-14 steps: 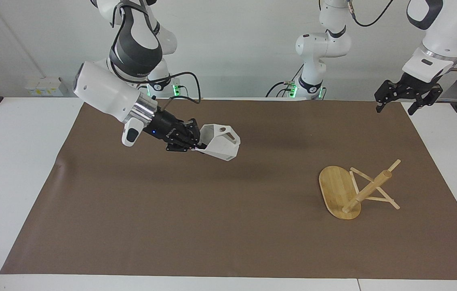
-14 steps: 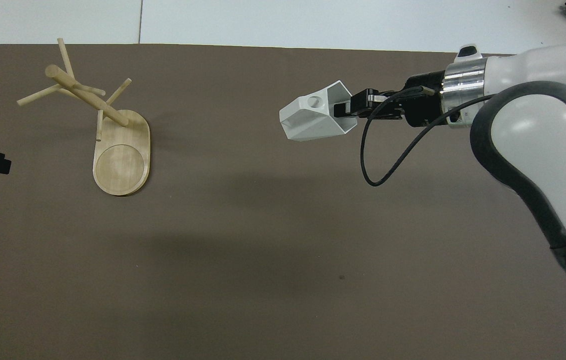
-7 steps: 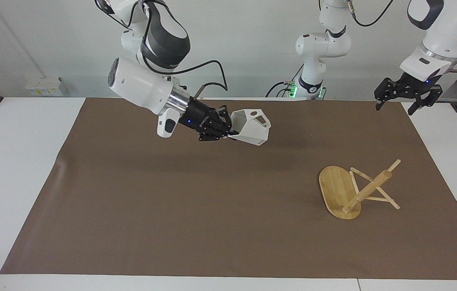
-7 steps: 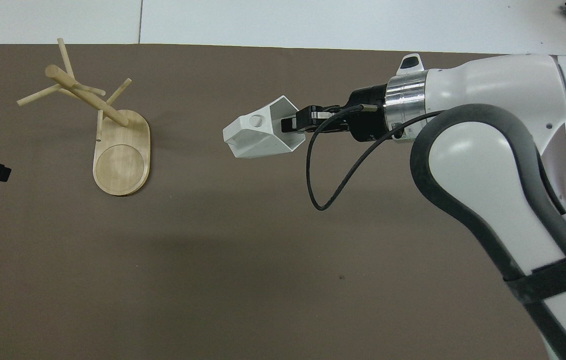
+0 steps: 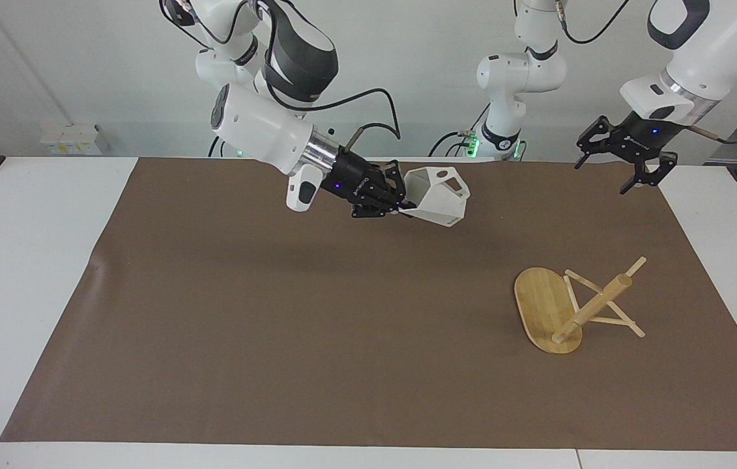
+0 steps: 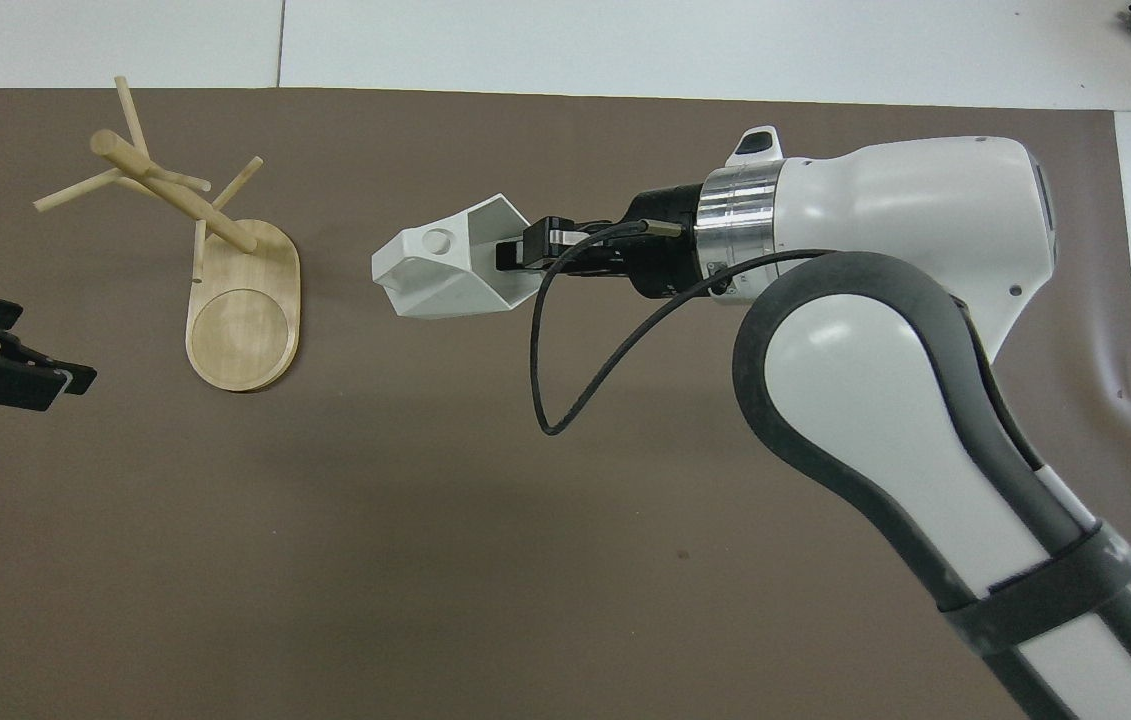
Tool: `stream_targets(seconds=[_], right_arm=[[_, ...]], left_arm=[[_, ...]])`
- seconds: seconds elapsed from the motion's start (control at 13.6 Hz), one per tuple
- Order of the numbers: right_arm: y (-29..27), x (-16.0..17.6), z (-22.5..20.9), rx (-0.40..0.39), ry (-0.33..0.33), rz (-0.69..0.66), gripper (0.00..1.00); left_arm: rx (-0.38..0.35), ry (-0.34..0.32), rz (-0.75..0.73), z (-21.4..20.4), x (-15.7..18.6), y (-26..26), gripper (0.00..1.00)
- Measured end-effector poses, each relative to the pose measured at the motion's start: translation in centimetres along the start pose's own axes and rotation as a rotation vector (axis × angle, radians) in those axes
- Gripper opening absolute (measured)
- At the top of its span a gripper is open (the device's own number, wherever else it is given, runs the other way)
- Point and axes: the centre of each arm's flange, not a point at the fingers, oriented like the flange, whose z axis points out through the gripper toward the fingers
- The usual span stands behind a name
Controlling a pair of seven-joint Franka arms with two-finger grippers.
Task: Hang cup on rack
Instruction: 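Carry the white cup with the right gripper toward the wooden rack, then grasp the cup with the left gripper from the right gripper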
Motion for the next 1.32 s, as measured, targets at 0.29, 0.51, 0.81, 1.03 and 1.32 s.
stream_targets(seconds=[0.29,0.51,0.81,1.03,1.32], right_arm=[[-0.8,-0.4,0.9,0.011,0.015,0.019,0.05],[-0.9,-0.3,0.9,0.012,0.034,0.018,0.05],[-1.4,-0.7,1.6,0.018,0.026,0.016,0.05],[-1.3,-0.6,1.6,0.024,0.027,0.026,0.05],[-1.4,-0.7,1.7,0.025,0.025,0.032,0.05]], left_arm=[[-0.031,0.071,0.325,1.2,0.5,1.5,1.0],[-0.061,0.152,0.405,1.4,1.2,2.0,1.0],[-0.046,0.281,0.491,2.3,2.9,2.2,1.0],[-0.063,0.347,0.495,3.2,3.5,1.4,1.0],[-0.085,0.429,0.527,3.6,4.3,1.3,1.0]])
